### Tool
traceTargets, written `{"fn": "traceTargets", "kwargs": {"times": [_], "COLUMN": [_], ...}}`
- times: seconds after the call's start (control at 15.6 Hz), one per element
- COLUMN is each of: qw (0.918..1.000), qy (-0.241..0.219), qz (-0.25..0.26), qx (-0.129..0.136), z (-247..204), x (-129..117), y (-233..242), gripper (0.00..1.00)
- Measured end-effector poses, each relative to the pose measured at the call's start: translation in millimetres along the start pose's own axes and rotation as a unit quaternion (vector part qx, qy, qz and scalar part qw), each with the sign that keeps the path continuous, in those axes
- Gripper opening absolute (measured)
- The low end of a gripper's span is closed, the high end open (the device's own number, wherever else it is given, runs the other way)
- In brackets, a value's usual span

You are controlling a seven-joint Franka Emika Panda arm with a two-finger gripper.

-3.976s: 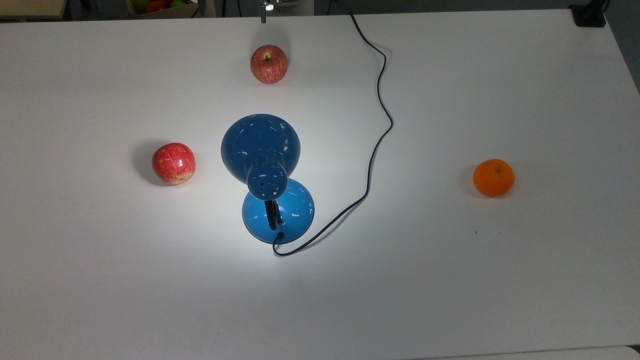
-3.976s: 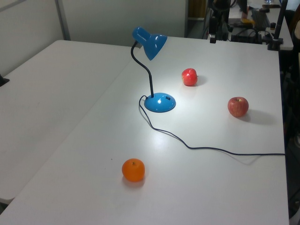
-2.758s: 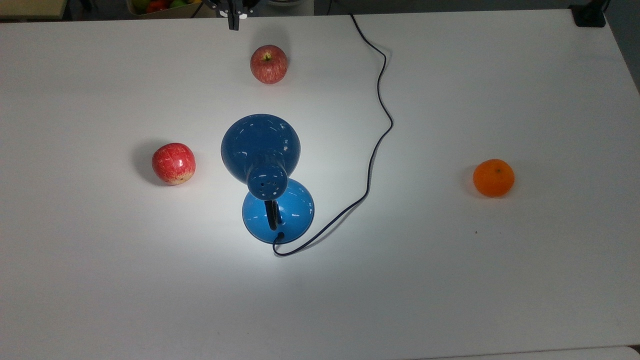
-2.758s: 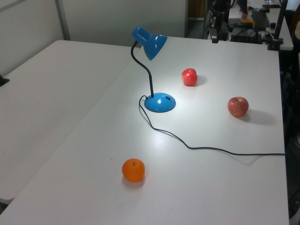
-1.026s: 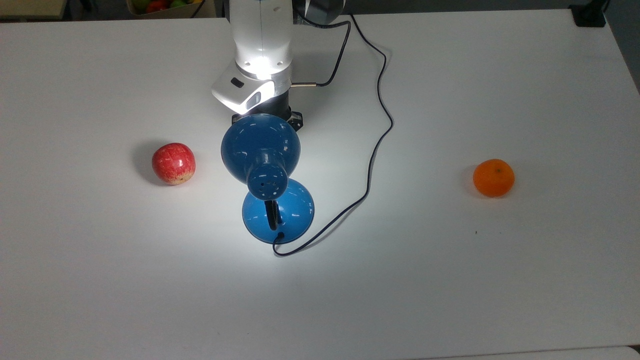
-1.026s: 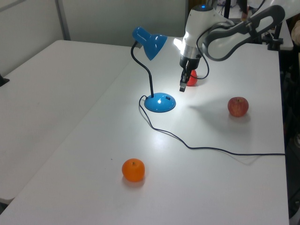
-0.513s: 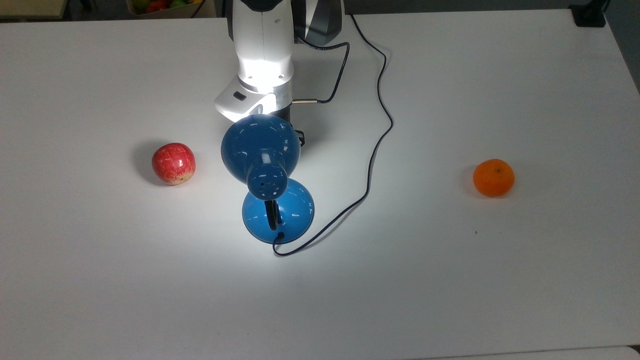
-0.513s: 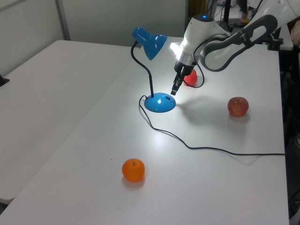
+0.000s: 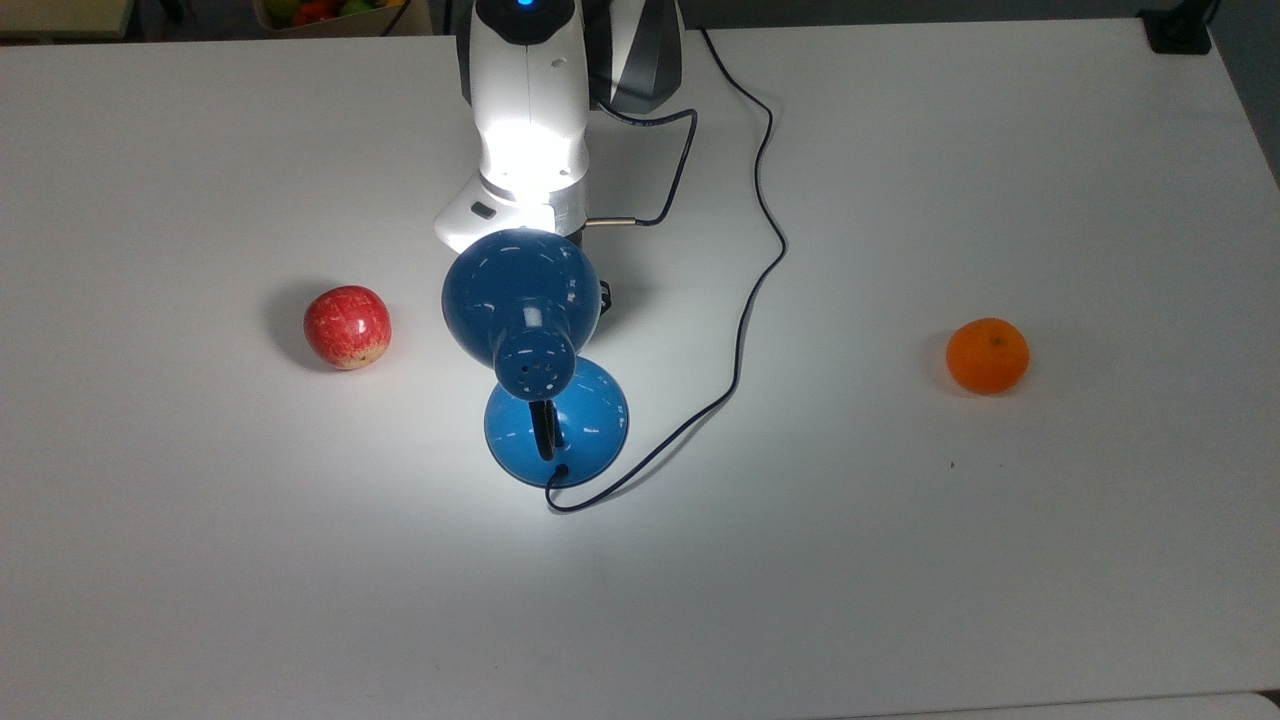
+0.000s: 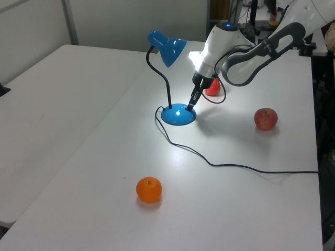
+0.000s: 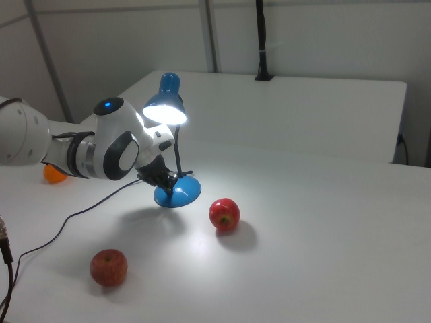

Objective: Turn off lamp
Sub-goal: 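Lower the gripper onto the switch on the lamp base and press it, then raise the gripper up off the lamp base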

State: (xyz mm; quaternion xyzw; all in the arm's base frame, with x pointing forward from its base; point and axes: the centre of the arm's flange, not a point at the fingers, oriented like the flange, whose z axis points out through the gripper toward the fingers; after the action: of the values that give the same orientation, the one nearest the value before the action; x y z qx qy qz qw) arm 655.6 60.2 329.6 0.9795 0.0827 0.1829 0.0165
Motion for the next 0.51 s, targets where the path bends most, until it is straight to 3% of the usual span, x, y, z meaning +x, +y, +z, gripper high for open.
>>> {"fn": "traceTargets", "kwargs": {"times": [0.51], "qw": [0.9998], "qy": [-0.019], "qz": [0.000], "qx": [0.000], "z": [4.2], "x": [-5.7], "y": [-0.2], "gripper": [0.01]}}
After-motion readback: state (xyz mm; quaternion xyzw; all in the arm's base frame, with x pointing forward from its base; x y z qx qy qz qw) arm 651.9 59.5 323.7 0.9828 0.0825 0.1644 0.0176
